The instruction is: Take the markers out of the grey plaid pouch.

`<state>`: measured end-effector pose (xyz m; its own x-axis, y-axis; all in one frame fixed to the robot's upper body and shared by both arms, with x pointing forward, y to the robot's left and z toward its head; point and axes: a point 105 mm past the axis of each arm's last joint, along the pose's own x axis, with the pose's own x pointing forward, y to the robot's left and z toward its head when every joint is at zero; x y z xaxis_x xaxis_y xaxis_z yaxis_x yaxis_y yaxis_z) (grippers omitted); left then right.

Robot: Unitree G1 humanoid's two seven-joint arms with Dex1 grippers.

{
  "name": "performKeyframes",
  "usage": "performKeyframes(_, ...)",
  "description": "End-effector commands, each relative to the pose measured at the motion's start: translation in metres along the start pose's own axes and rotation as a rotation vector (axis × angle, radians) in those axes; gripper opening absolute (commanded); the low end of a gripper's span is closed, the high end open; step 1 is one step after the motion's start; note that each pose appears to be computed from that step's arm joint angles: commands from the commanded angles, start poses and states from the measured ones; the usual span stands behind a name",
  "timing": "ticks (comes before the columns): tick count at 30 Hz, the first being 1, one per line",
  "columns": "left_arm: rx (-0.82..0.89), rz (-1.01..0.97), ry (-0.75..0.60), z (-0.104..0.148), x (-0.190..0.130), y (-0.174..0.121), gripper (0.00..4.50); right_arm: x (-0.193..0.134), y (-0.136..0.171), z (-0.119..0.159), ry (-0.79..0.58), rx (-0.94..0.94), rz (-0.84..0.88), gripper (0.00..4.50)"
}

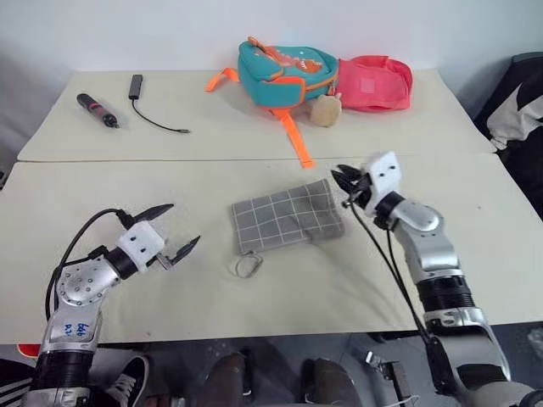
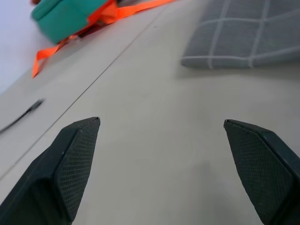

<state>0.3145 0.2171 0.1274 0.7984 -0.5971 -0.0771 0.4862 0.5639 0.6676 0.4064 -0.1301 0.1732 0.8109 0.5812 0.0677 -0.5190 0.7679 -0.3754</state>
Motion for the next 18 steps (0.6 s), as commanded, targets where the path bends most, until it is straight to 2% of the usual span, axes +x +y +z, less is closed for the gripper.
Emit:
performKeyframes(1,0.067,-0.040,-0.039,0.008,0.007,-0.003,4.50,0.005,0.004,-0.006,0.030,-0.100,0.002,0.04)
performKeyframes(3,0.091,-0.063,-0.049,0.009,0.011,-0.007,4.50,0.009,0.010,-0.011,0.044,-0.093,0.010,0.04)
performKeyframes(7,0.152,-0.114,-0.083,0.015,0.020,-0.017,4.50,0.008,0.020,-0.032,0.125,-0.195,0.056,0.04)
performKeyframes(13,0.286,-0.172,-0.127,0.022,0.045,-0.032,4.50,0.009,0.025,-0.034,0.119,-0.192,0.084,0.04)
performKeyframes(18,0.307,-0.160,-0.147,0.027,0.071,-0.029,4.50,0.010,0.028,-0.034,0.113,-0.176,0.089,0.04)
